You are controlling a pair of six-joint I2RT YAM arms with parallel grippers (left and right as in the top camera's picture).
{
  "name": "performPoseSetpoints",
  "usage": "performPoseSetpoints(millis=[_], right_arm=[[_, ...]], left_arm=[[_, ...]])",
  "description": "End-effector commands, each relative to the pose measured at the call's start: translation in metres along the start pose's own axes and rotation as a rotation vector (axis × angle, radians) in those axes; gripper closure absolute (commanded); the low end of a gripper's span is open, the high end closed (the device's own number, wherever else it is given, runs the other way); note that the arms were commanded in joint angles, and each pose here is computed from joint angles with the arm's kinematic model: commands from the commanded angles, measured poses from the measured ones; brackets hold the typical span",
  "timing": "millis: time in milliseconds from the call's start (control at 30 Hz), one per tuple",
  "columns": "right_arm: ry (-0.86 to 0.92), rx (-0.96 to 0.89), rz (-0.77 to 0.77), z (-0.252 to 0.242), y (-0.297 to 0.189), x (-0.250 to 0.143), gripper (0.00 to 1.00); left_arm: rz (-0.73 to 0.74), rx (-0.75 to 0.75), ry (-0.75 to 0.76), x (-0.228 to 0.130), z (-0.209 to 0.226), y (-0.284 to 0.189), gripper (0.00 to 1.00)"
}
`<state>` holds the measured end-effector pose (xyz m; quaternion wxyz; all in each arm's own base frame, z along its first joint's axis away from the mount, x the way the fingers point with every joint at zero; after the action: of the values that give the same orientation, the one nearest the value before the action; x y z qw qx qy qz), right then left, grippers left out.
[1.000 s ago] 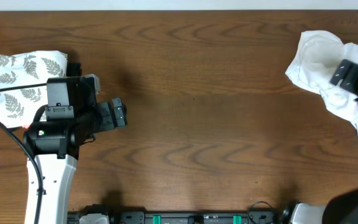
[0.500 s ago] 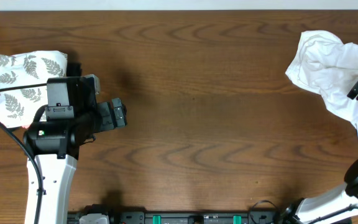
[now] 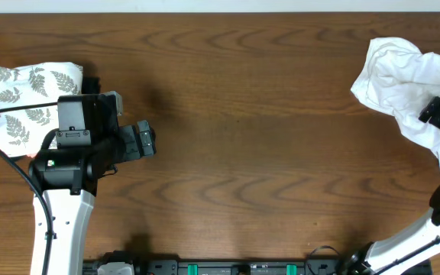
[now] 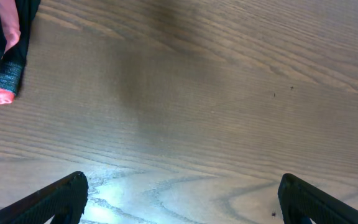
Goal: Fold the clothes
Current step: 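Close the right gripper on the white cloth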
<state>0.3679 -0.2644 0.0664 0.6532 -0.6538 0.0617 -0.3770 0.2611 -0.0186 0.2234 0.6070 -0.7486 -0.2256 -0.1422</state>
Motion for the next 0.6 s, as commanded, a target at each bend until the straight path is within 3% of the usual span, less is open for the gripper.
performPoseSetpoints(millis=[0,133,567], right_arm=[[-0.017,0.019,-0.006,0.004,0.005,0.004,0.13],[-0.022,0.02,-0.029,0.005,0.005,0.01,0.3],[-0.029,0.025,-0.157,0.013,-0.036,0.037,0.51]], left_arm=[[-0.025,0.012,0.004,0.006,0.001,-0.006,0.02],[-0.025,0.012,0.004,0.006,0.001,-0.006,0.02],[-0.025,0.012,0.004,0.006,0.001,-0.006,0.02]])
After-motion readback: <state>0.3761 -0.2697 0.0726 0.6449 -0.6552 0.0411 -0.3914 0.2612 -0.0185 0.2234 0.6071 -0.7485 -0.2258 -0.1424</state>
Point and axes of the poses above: each gripper's point midway between its finger pads, its own y axis out along the fingers, its own z axis along the line the jaws close on, x = y × z, the point moved 3 cm from there along -y, back along the fingers, and after that the axes turned 3 degrees about y, right-handed, at the moved point
